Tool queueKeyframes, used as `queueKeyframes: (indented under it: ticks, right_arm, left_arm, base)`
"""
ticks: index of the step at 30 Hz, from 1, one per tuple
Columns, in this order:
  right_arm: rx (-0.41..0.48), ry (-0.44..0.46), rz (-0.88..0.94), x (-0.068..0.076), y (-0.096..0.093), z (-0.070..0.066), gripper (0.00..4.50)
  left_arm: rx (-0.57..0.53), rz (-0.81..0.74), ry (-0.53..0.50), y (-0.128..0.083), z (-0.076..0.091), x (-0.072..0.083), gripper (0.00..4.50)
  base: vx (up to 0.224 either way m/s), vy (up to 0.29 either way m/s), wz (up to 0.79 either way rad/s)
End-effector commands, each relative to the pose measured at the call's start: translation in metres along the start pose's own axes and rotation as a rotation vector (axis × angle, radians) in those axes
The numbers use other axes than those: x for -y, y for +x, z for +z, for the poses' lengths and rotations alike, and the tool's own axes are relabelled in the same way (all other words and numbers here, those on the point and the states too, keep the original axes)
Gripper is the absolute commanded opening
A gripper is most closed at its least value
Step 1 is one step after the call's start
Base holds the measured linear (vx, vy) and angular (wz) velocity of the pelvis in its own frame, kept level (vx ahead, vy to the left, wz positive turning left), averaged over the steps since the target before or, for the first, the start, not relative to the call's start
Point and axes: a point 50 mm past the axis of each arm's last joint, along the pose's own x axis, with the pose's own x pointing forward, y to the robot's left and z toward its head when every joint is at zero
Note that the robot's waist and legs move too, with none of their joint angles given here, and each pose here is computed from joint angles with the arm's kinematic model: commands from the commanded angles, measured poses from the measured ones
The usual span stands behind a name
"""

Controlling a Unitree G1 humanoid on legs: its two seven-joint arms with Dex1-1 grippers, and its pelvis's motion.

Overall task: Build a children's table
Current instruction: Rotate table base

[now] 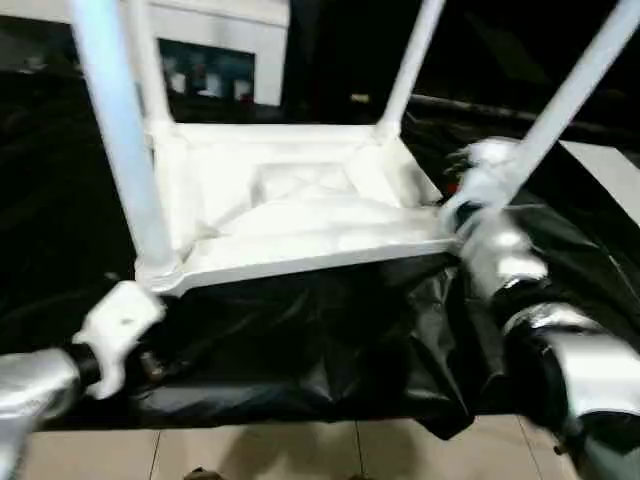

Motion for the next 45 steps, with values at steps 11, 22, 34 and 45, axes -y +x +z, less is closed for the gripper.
queueKeyframes:
  ticks: [11,22,34,45]
  right_arm:
    - [-0.074,-0.114,0.328,0.008,-0.059,-0.035,4.46]
    - [-0.181,-0.161,0.298,0.025,-0.097,-0.039,4.46]
    - [-0.290,-0.150,-0.022,0.024,-0.070,-0.064,4.46]
    - [-0.330,-0.155,-0.066,0.009,-0.047,-0.072,4.46]
  left_arm:
    - [0.370,0.133,-0.150,-0.037,0.027,-0.054,4.50]
    - [0.469,0.092,-0.207,-0.003,0.034,-0.055,4.50]
    - [0.490,0.013,-0.242,0.028,0.048,-0.047,4.50]
    - [0.479,-0.442,-0.206,0.029,0.083,0.002,4.50]
  base:
    - [0.000,0.000,0.00]
    - [0.000,0.000,0.00]
    - [0.000,0.000,0.00]
    - [0.000,0.000,0.00]
